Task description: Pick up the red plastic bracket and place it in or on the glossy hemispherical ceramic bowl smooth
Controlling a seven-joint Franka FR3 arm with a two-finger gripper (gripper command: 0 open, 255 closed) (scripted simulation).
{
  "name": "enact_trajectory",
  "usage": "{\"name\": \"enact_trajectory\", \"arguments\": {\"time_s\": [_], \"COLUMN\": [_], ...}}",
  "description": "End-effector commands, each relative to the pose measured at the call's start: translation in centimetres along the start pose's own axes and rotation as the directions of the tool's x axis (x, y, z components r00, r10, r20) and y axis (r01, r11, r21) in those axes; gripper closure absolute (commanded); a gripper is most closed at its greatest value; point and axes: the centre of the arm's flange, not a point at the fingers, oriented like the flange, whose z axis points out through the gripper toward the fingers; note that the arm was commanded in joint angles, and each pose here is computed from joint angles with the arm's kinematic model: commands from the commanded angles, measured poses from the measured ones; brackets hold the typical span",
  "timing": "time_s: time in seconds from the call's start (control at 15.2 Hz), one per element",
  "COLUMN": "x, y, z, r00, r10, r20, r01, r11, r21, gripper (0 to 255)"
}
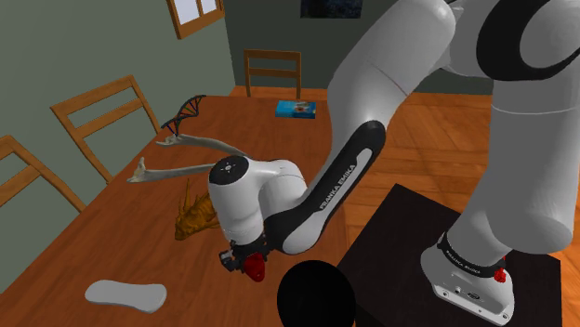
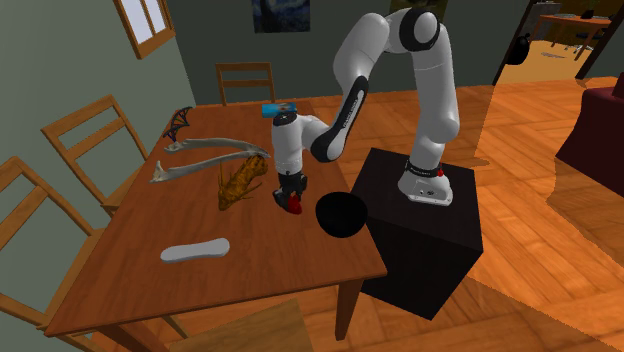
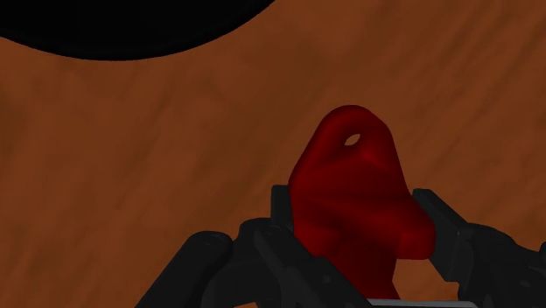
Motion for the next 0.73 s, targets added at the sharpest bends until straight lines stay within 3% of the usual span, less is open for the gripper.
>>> {"name": "enact_trajectory", "arguments": {"time_s": [0.0, 0.66], "x": [0.1, 0.1], "y": [0.1, 0.2], "z": [-1.1, -6.4], "r00": [1.0, 1.0], "r10": [0.0, 0.0], "r20": [0.0, 0.0], "r01": [0.0, 0.0], "r11": [1.0, 1.0], "r21": [0.0, 0.0], "gripper": [255, 255]}}
